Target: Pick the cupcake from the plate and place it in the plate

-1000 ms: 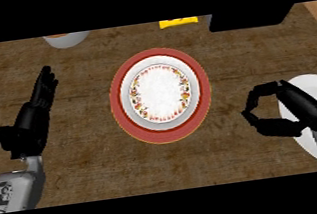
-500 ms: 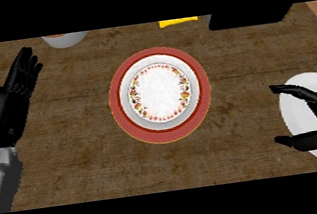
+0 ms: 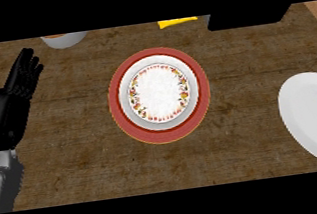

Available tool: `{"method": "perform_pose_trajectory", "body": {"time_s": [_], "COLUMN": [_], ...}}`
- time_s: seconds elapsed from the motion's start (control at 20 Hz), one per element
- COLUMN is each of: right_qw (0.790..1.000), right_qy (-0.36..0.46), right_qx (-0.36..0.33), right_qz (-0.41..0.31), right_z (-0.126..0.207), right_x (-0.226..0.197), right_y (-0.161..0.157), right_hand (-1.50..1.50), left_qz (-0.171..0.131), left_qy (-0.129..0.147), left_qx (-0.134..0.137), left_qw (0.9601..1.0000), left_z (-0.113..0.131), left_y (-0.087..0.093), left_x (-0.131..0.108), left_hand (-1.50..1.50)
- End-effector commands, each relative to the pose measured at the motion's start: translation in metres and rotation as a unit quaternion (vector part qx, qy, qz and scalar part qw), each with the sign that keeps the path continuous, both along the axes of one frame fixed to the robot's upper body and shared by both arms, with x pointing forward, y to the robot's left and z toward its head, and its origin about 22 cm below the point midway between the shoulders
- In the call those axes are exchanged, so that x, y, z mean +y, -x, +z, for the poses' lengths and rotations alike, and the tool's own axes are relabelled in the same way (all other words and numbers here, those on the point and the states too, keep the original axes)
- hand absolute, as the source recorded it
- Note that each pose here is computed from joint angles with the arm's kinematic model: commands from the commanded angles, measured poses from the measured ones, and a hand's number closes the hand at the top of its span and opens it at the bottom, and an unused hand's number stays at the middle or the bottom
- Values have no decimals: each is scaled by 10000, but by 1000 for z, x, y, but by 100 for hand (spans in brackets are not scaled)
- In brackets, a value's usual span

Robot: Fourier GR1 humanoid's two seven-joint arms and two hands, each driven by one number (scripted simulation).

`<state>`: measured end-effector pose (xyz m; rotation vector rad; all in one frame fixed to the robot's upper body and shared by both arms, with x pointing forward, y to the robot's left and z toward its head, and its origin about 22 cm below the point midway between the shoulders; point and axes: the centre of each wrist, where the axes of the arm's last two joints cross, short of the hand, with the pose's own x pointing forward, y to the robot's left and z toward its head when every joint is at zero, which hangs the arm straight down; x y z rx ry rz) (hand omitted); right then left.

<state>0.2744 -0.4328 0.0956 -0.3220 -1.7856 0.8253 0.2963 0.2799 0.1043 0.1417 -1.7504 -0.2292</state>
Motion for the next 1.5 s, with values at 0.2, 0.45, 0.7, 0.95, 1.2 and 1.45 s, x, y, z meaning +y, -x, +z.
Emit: {"method": "perform_pose_trajectory", "body": {"time_s": [0.2, 0.45, 0.7, 0.95, 1.2, 1.45], "right_qw": [9548, 9062, 8886, 8918, 8554, 8503], "right_qy": [2635, 3559, 3798, 3793, 4370, 4388], "right_qx": [1275, 2260, 2546, 2380, 2621, 2705], "right_qz": [-505, -316, -375, -639, -927, -1060], "right_z": [81, 86, 48, 27, 22, 19], "right_x": [-8, 11, 12, 21, 7, -11], "right_y": [-3, -8, -7, -21, -35, -44], "right_hand": [-150, -150, -150, -150, -150, -150], "left_qz": [62, -54, 14, -50, -41, -26], "left_qy": [-136, -58, 19, 1, 26, -17], "left_qx": [3, 53, 35, 98, -37, -14], "left_qw": [9999, 10000, 10000, 9999, 10000, 10000], "left_z": [7, 3, 9, 22, 1, 0], "left_y": [-6, -10, 3, -4, -3, -5], "left_x": [7, -5, 12, 0, -5, -14], "left_hand": [0, 0, 0, 0, 0, 0]}}
